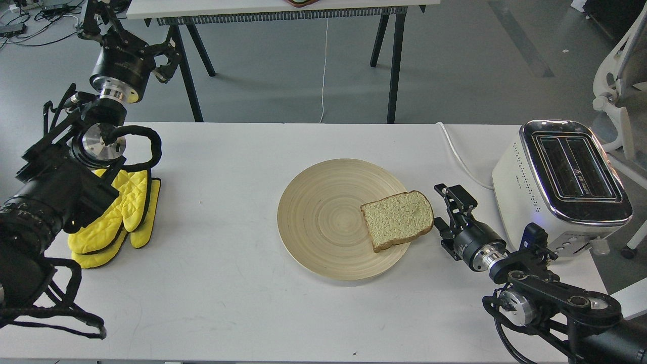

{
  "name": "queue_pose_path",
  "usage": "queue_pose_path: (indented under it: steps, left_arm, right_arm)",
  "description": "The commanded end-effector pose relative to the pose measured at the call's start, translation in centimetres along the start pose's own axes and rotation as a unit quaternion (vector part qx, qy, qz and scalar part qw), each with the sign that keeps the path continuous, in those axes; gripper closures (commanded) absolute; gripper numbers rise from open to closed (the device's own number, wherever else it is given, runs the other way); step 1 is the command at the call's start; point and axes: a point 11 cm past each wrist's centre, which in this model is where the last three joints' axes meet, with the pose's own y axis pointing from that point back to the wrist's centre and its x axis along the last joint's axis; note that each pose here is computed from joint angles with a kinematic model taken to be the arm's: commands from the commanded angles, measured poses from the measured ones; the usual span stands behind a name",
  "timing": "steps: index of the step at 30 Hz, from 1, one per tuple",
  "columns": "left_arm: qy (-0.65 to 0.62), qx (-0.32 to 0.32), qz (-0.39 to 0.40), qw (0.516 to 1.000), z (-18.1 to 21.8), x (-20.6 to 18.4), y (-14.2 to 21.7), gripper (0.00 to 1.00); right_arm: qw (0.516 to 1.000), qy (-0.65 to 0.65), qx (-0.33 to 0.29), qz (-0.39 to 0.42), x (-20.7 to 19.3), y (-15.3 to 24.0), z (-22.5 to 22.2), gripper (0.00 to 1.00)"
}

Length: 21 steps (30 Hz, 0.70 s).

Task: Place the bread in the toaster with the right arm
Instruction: 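Lower the right gripper toward the bread slice on the wooden plate, then close the right gripper on the edge of the bread slice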

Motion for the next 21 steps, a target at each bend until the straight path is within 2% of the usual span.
queue_pose_path:
  steps: [1, 4, 6, 11, 21]
  left_arm:
    - [0.000, 0.000, 0.000, 1.000, 0.0, 0.0, 0.0, 0.00]
    - [-0.001, 0.001, 0.000, 1.000, 0.0, 0.0, 0.0, 0.00]
    - [-0.001, 0.001, 0.000, 1.000, 0.0, 0.0, 0.0, 0.00]
    - [-0.001, 0.001, 0.000, 1.000, 0.0, 0.0, 0.0, 0.00]
    - [-0.001, 0.001, 0.000, 1.000, 0.0, 0.0, 0.0, 0.00]
  right_arm:
    - [1.000, 0.018, 0.003, -0.008, -0.2, -0.1, -0.2, 0.36]
    - [0.999, 0.039, 0.004, -0.016, -0.4, 0.0, -0.1, 0.52]
    - [0.999, 0.049, 0.004, -0.020, -0.6, 0.1, 0.0, 0.56]
    - [0.997, 0.064, -0.006, -0.035, -1.2, 0.2, 0.6, 0.62]
    - [0.996, 0.075, -0.014, -0.043, -1.4, 0.2, 1.0, 0.62]
